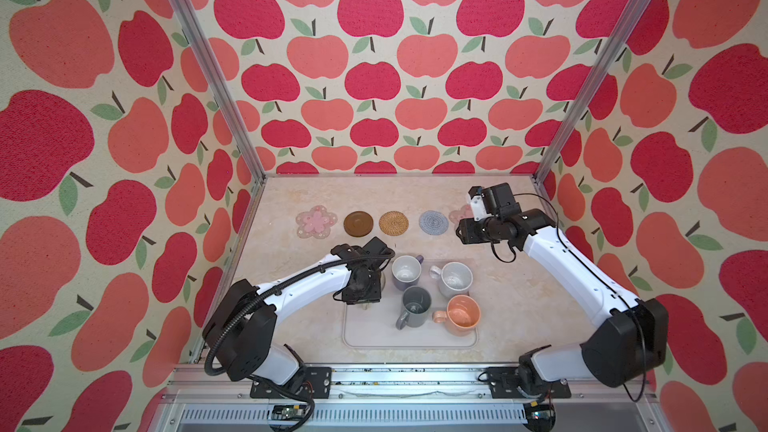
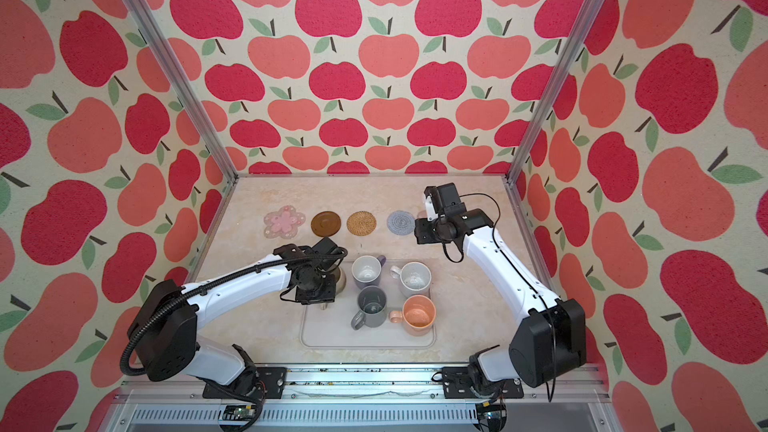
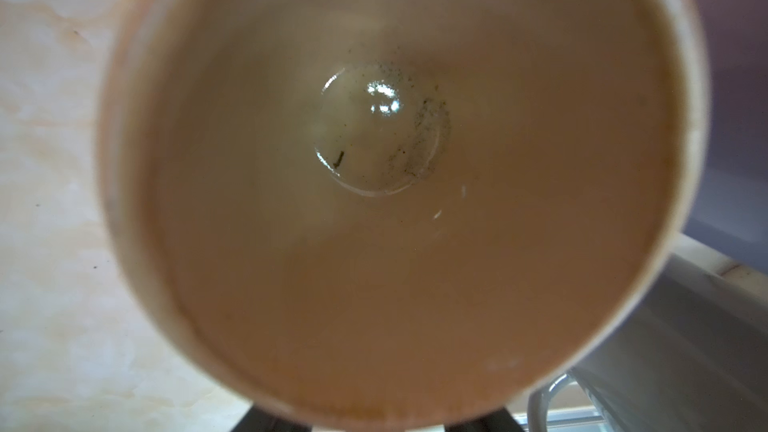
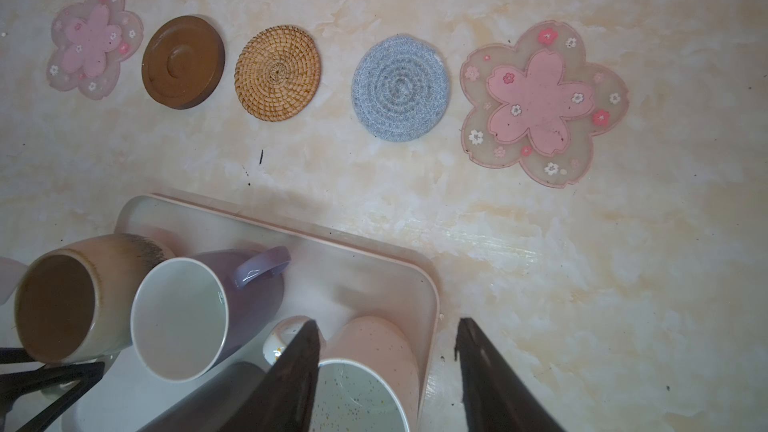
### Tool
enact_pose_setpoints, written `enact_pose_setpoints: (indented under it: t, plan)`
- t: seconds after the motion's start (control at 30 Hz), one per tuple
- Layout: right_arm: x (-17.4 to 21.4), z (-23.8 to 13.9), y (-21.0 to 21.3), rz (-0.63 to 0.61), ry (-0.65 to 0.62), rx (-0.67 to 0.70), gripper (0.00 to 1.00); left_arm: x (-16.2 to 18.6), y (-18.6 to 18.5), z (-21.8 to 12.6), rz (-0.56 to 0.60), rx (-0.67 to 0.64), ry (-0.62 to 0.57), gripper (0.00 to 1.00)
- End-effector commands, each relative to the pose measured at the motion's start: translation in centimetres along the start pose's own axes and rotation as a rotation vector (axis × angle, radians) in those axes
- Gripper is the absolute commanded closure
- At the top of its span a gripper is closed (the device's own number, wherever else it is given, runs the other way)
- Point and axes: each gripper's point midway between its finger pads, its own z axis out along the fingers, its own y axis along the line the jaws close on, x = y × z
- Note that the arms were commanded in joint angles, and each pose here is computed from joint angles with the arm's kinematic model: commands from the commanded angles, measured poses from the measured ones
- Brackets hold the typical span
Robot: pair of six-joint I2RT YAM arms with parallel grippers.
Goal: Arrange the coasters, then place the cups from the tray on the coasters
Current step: 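Lower the left gripper into the beige mug opening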
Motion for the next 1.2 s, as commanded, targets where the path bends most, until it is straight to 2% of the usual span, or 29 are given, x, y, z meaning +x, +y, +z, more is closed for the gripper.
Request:
enact_pose_setpoints:
  t: [0.0, 0.2, 0.4, 0.53, 0.63, 1.17]
  plan:
    - [0.7, -0.7, 0.4, 0.008, 0.018, -0.009, 0.44, -0.2, 0.4, 0.1, 0.003, -0.056, -0.009, 0.53]
    - [0.9, -1.0, 0.3, 0.005, 0.017, 0.000, 0.44, -0.5, 0.5, 0.2, 0.001, -0.073, -0.033, 0.61]
    - [0.7, -1.0, 0.7, 0.006, 0.015, -0.007, 0.44, -0.9, 0.6, 0.1, 0.002, -0.085, -0.051, 0.75]
    - [0.8, -0.9, 0.9, 0.001, 0.019, -0.009, 0.44, -0.7, 0.8, 0.3, 0.012, -0.092, -0.042, 0.87]
    - [0.7, -0.8, 1.0, -0.004, 0.018, -0.013, 0.44, -0.8, 0.9, 0.1, 0.013, -0.097, -0.048, 1.00]
    - [0.7, -0.1, 1.2, -0.010, 0.025, -0.015, 0.46, -2.2, 1.0, -2.5, 0.059, -0.100, -0.100, 1.00]
